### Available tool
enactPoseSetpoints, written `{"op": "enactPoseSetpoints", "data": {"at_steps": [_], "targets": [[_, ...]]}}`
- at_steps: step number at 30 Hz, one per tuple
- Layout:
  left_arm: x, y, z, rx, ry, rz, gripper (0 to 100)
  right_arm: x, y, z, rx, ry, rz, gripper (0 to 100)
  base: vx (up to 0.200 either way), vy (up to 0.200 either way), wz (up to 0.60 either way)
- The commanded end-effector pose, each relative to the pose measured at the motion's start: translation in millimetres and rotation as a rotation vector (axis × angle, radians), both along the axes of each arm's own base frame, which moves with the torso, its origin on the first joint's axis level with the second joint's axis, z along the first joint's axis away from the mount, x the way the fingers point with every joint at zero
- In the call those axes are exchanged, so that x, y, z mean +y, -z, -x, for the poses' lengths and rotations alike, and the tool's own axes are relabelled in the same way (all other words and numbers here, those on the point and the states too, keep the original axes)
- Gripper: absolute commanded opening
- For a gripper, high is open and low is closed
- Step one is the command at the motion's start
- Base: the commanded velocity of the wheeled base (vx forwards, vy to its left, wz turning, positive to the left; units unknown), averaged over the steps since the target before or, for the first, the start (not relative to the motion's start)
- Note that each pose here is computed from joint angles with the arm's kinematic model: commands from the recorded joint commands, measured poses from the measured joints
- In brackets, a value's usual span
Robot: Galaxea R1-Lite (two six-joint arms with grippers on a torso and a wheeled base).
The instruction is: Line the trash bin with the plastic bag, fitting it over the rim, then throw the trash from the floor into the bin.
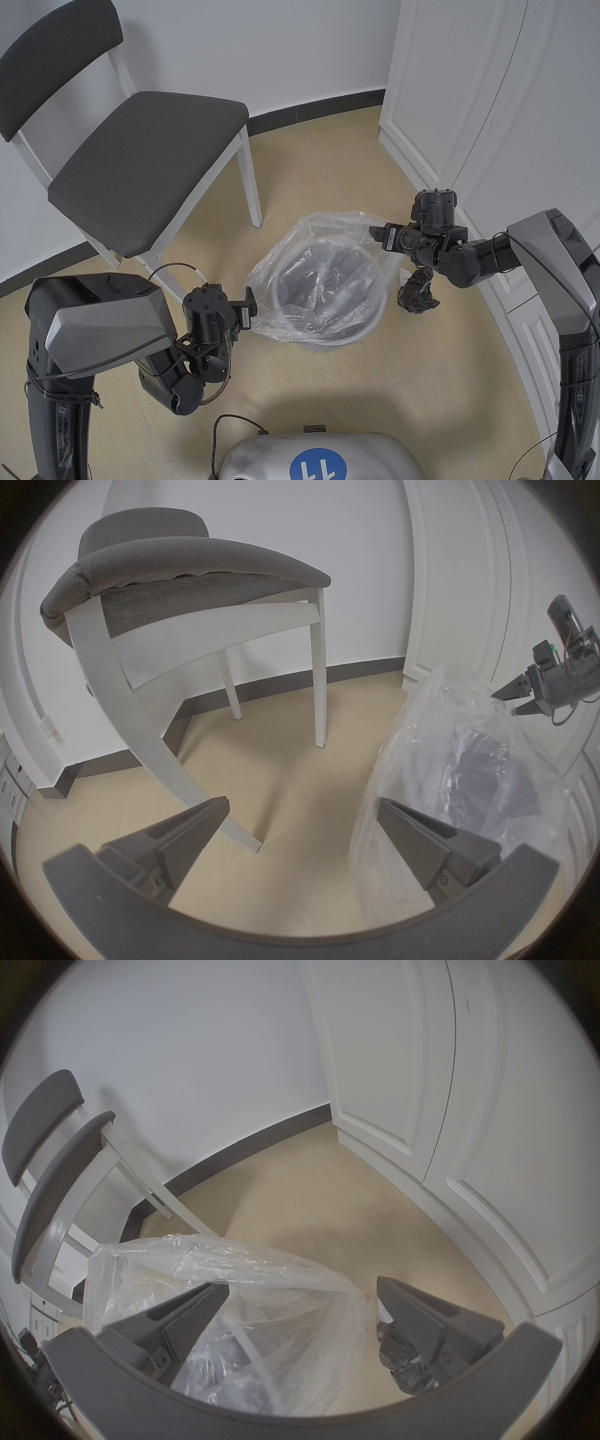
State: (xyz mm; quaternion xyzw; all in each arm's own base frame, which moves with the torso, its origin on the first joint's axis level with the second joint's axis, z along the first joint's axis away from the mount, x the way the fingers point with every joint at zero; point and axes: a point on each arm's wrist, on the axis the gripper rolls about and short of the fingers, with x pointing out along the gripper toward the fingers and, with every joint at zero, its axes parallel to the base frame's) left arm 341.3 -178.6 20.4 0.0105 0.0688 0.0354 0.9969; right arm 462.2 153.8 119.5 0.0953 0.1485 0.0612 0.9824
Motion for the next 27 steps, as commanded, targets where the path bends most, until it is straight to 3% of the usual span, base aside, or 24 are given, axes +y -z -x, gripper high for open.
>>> {"op": "enactPoseSetpoints", "data": {"at_steps": [1,8,27], "targets": [[-1.5,6.0,-6.9,-0.005,-0.013,0.004,100,2.9,5.7,-4.8,-0.009,-0.002,-0.009,100,0.0,0.0,0.0],[-3.9,8.9,-16.4,-0.025,-0.026,0.029,100,12.7,19.5,-19.1,-0.086,0.0,-0.064,100,0.0,0.0,0.0],[1.3,16.1,-33.3,-0.05,-0.087,0.037,100,21.2,40.0,-44.9,-0.102,0.021,-0.226,100,0.0,0.0,0.0]]}}
